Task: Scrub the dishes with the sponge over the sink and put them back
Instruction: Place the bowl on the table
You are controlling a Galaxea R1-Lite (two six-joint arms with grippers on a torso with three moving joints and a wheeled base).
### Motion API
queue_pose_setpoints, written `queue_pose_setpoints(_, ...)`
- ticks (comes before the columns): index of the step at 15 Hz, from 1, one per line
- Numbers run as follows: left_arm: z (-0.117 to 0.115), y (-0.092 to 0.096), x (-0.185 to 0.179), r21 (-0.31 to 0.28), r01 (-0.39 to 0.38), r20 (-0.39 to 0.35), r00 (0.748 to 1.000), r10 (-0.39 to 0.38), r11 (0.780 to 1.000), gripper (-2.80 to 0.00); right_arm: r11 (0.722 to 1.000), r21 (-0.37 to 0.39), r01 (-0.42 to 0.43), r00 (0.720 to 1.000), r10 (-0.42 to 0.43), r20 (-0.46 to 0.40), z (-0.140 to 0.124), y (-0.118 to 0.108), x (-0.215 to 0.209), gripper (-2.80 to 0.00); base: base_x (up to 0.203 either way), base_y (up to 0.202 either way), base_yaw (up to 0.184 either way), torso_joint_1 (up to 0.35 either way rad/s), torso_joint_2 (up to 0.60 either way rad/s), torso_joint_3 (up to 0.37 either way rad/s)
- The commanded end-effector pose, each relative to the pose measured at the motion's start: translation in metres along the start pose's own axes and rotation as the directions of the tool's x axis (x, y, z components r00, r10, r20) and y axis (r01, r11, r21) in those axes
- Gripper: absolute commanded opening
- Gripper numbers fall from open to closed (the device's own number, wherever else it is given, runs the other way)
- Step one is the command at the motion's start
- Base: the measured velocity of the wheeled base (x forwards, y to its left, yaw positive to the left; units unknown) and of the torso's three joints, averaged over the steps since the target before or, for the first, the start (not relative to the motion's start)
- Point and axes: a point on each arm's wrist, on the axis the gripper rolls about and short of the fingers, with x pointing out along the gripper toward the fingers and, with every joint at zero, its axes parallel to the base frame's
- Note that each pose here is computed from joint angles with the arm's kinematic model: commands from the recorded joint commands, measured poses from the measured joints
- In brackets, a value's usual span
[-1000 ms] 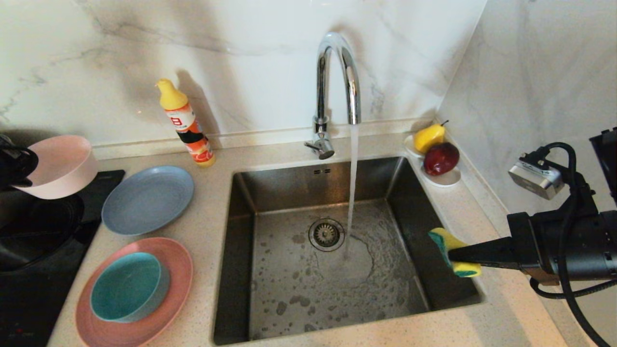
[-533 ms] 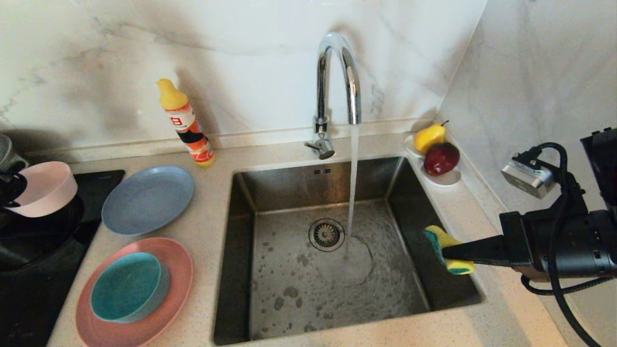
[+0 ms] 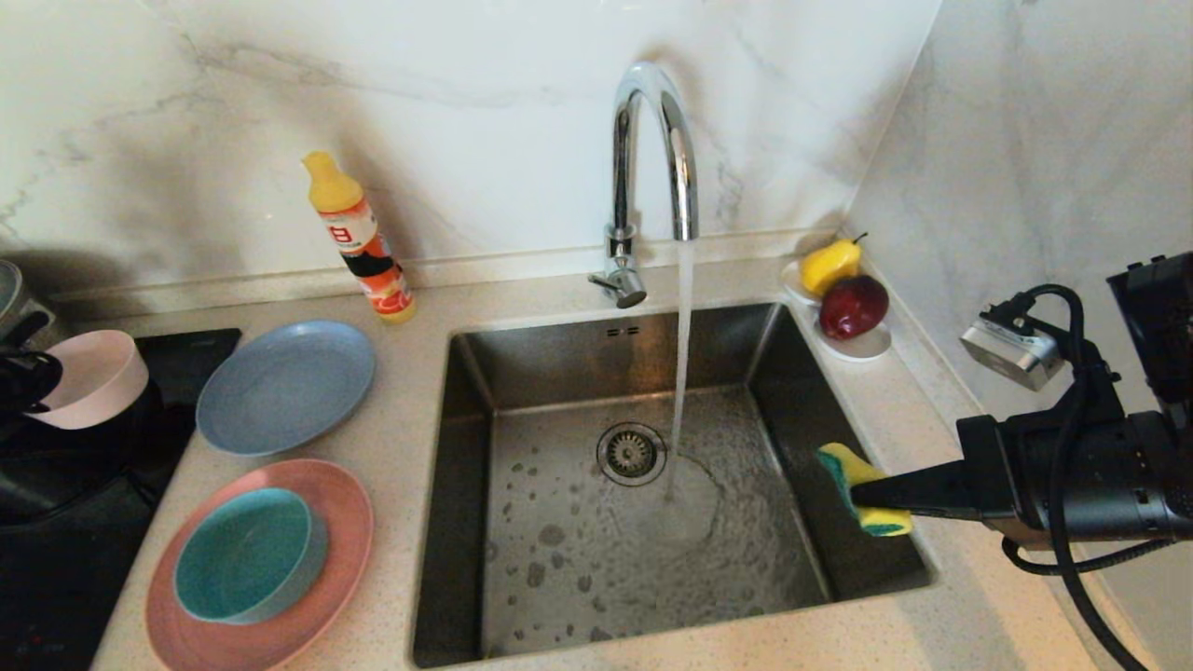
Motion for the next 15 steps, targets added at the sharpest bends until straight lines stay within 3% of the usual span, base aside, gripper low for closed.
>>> queue_pose_setpoints(1, -0.002, 0.004, 0.016, -0.006, -0.017, -0.019, 1.000, 0.017, 1.000, -2.80, 1.000, 0.009, 0.005, 1.000, -0.005, -0.014, 0.000, -0.002, 0.004, -2.80, 0.000, 0.000, 0.000, 0.000, 0.00, 0.000)
queue_pose_setpoints(7, -0.002, 0.004, 0.031, -0.003, -0.026, -0.027, 0.999, 0.026, 1.000, -2.80, 1.000, 0.011, 0.008, 1.000, -0.008, -0.014, 0.000, -0.002, 0.004, -2.80, 0.000, 0.000, 0.000, 0.000, 0.00, 0.000)
queue_pose_setpoints(8, -0.003, 0.005, 0.032, 0.000, -0.031, -0.033, 0.999, 0.031, 1.000, -0.17, 1.000, 0.009, 0.005, 1.000, -0.005, -0.012, 0.001, -0.002, 0.004, -2.80, 0.000, 0.000, 0.000, 0.000, 0.00, 0.000)
queue_pose_setpoints(9, -0.002, 0.005, 0.032, 0.002, -0.027, -0.030, 0.999, 0.027, 1.000, 0.00, 1.000, 0.009, 0.005, 1.000, -0.004, -0.011, 0.001, -0.001, 0.004, -2.80, 0.000, 0.000, 0.000, 0.000, 0.00, 0.000)
queue_pose_setpoints(12, 0.004, -0.003, 0.014, 0.000, 0.021, -0.014, 1.000, -0.021, 1.000, 0.00, 1.000, 0.008, 0.005, 1.000, -0.005, -0.009, 0.000, -0.001, 0.003, -2.80, 0.000, 0.000, 0.000, 0.000, 0.00, 0.000)
queue_pose_setpoints(15, 0.013, -0.015, -0.044, 0.008, 0.132, 0.000, 0.991, -0.132, 0.991, 0.00, 1.000, 0.007, 0.003, 1.000, -0.003, -0.007, -0.001, -0.001, 0.001, -2.80, 0.000, 0.000, 0.000, 0.000, 0.00, 0.000)
